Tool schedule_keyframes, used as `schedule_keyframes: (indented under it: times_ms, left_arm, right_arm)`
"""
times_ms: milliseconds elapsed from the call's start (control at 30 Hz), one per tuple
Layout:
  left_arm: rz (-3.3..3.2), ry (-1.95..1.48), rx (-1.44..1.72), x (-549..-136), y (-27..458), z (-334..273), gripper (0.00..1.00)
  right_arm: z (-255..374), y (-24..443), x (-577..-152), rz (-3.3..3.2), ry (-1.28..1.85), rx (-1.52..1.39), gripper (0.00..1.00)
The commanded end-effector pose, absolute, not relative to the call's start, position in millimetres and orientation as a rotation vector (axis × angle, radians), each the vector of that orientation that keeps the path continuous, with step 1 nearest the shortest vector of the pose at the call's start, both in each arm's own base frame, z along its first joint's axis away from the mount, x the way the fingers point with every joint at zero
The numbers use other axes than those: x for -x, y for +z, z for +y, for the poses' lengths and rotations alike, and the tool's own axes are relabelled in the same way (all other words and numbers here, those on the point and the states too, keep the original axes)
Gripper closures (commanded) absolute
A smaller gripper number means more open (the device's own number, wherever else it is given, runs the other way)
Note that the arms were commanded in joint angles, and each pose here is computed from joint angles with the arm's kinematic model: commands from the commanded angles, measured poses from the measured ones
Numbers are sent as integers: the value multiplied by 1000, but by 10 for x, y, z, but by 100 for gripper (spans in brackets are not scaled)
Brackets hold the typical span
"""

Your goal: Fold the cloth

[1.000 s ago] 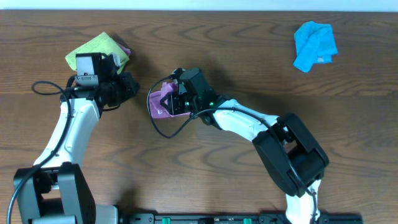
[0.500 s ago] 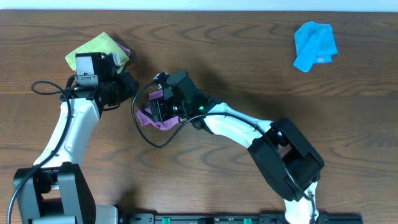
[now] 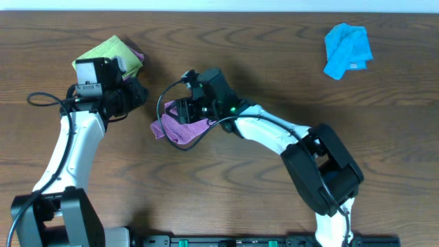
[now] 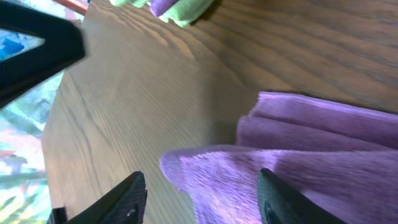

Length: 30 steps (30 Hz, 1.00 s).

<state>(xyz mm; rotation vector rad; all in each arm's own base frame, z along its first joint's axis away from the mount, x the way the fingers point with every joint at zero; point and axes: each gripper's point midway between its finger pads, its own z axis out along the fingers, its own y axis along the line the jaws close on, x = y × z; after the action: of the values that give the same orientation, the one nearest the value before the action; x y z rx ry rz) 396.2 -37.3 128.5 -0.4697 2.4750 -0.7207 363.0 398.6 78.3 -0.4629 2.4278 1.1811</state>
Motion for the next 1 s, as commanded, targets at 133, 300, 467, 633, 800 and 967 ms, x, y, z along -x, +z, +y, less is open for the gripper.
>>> schedule_keyframes:
  times_ms: [133,300,467,633,800,967]
  left_arm:
    - [2459,-683,400,-3956,1446,-320,94]
    - [2504,-661,382,-3866,1376,-288,94]
    - [2510,-658,415,-3840,1359,-201,94]
    - [2520,-660,437,-3805,1340,-146,94]
    - [2527,-653,425,-3790,1330,-134,95]
    - [2527,-647,411,-3791,1329,-129,94]
  right_arm:
    - [3905,780,-3537,2485,1176,528,39]
    - [3798,690,-3478,2515,997,680,37]
    - [3813,772,-3520,2470,710,857,38]
    - [3883,938,-3543,2400,549,974,38]
    - [3829,845,-3443,2429,466,1031,37]
    - [3877,787,-3353,2398,367,1108,36]
